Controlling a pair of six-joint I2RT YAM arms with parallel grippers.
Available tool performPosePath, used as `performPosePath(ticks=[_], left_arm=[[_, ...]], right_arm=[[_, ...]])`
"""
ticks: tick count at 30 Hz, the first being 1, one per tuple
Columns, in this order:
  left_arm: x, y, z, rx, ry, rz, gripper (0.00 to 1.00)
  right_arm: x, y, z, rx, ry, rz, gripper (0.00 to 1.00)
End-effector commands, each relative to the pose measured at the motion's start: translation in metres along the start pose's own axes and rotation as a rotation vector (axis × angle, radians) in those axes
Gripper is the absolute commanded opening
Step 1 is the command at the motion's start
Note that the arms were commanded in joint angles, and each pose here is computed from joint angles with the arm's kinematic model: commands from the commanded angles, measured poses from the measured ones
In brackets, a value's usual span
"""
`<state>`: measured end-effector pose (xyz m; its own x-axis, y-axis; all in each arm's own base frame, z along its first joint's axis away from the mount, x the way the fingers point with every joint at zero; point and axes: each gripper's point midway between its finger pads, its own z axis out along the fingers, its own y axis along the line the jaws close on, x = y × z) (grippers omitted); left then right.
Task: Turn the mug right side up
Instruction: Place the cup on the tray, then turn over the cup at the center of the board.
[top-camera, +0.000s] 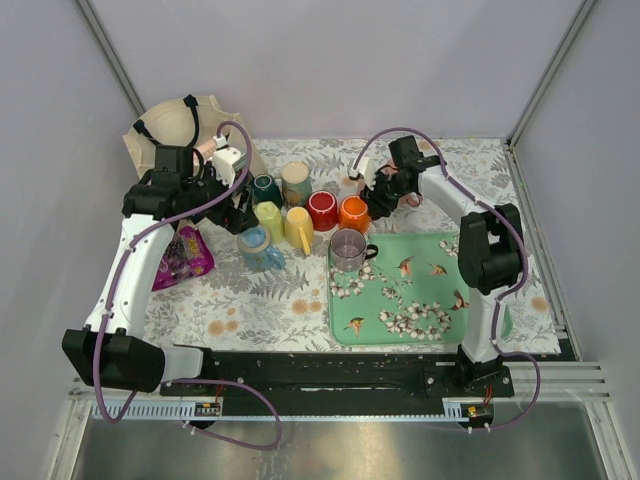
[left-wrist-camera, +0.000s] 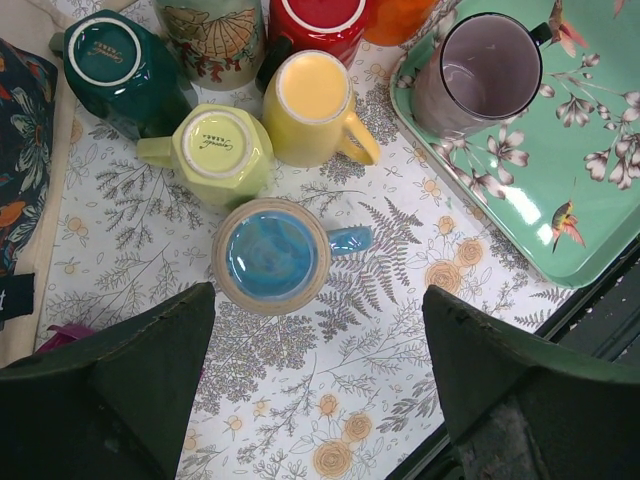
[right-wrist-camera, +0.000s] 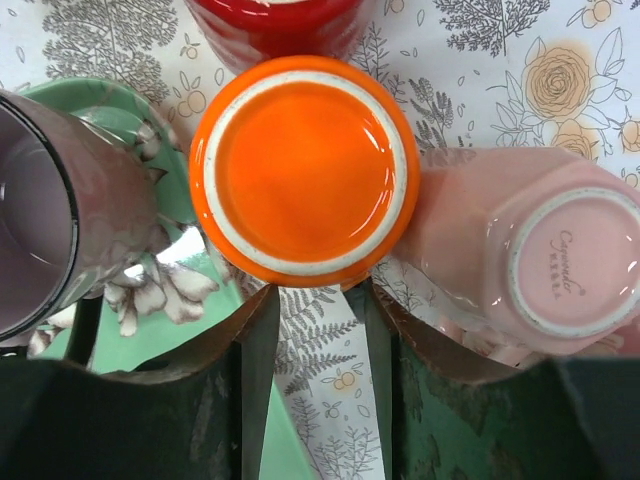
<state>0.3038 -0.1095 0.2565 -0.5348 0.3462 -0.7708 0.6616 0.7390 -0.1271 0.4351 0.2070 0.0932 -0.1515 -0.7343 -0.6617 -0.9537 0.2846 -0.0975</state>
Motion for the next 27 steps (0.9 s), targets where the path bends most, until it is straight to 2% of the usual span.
performPosePath(ticks=[1,8,16,19,27], left_arm=[[-0.005,-0.002,-0.005,0.003,-0.037,0.036,0.88],[0.001,-0.006,-0.008,0.001,-0.037,0.036,0.88],[0.005,-0.010,-0.011,0.004,-0.039,0.031,0.88],[0.008,-0.010,-0.012,-0.005,-0.033,0.034,0.88],[0.016,-0.007,-0.019,-0.032,0.002,0.081,0.88]], right_arm=[[0.006,-0.003,0.002,-0.028,0.058,-0.065,0.47],[0.008,0.006,0.005,-0.081,0.062,-0.057,0.38],[0.006,0.027,-0.004,-0.154,0.049,-0.049,0.36],[0.003,0.019,-0.005,-0.105,0.042,-0.029,0.48],[-0.007,-0.003,-0.011,-0.028,0.043,-0.093,0.61]])
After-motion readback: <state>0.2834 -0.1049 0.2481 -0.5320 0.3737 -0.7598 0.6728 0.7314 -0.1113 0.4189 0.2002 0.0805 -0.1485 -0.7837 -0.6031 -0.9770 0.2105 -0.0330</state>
